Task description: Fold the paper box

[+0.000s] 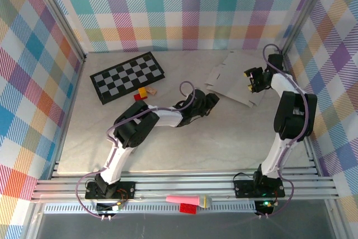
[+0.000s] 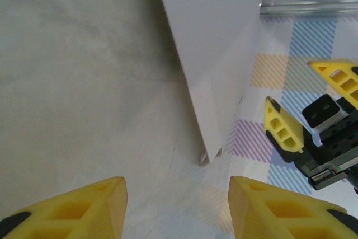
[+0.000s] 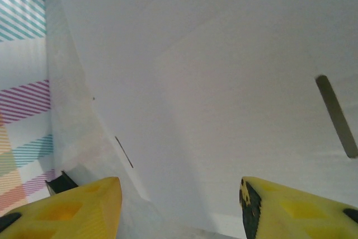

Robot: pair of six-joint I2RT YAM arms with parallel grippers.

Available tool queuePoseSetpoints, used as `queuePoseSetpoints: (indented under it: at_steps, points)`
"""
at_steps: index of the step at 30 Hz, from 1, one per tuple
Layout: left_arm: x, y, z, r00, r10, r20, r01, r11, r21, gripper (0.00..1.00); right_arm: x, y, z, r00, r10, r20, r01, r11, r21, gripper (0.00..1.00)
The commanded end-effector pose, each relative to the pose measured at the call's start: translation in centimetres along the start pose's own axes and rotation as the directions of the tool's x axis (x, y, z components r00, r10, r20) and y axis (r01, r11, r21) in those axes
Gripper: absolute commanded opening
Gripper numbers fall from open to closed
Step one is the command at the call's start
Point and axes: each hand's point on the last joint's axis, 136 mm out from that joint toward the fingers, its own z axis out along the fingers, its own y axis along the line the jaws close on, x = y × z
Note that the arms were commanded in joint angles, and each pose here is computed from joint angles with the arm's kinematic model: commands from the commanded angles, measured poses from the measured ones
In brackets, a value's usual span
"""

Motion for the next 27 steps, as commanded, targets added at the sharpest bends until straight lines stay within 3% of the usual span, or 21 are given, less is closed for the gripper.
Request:
queuePoseSetpoints:
  at_steps: [1, 5, 11, 18, 27]
  points:
    - [-0.5, -3.2, 1.3, 0.998, -0.035, 0.047, 0.030, 0.993, 0.115, 0.50, -0.3, -0.2, 0.3, 0.997, -0.046, -0.056, 0.049, 0.998, 0.049, 0.58]
    - [-0.4, -2.8, 2.4, 0.998, -0.038, 0.052, 0.031, 0.992, 0.119, 0.48, -1.1, -0.5, 1.6, 0.996, -0.063, -0.063, 0.068, 0.994, 0.081, 0.59]
    - [-1.4, -2.5, -0.6, 0.994, -0.042, 0.101, 0.035, 0.997, 0.076, 0.48, 1.8, -2.7, 4.6, 0.978, -0.022, -0.207, 0.065, 0.977, 0.203, 0.59]
    - [-1.6, 0.9, -6.8, 0.993, -0.055, 0.102, 0.059, 0.998, -0.035, 0.50, 8.6, -4.3, 4.7, 0.952, 0.069, -0.298, 0.021, 0.957, 0.289, 0.58]
    - [-1.6, 6.6, -15.1, 0.995, -0.029, 0.093, 0.046, 0.981, -0.190, 0.53, 20.6, -4.9, -0.5, 0.930, 0.217, -0.298, -0.120, 0.943, 0.310, 0.58]
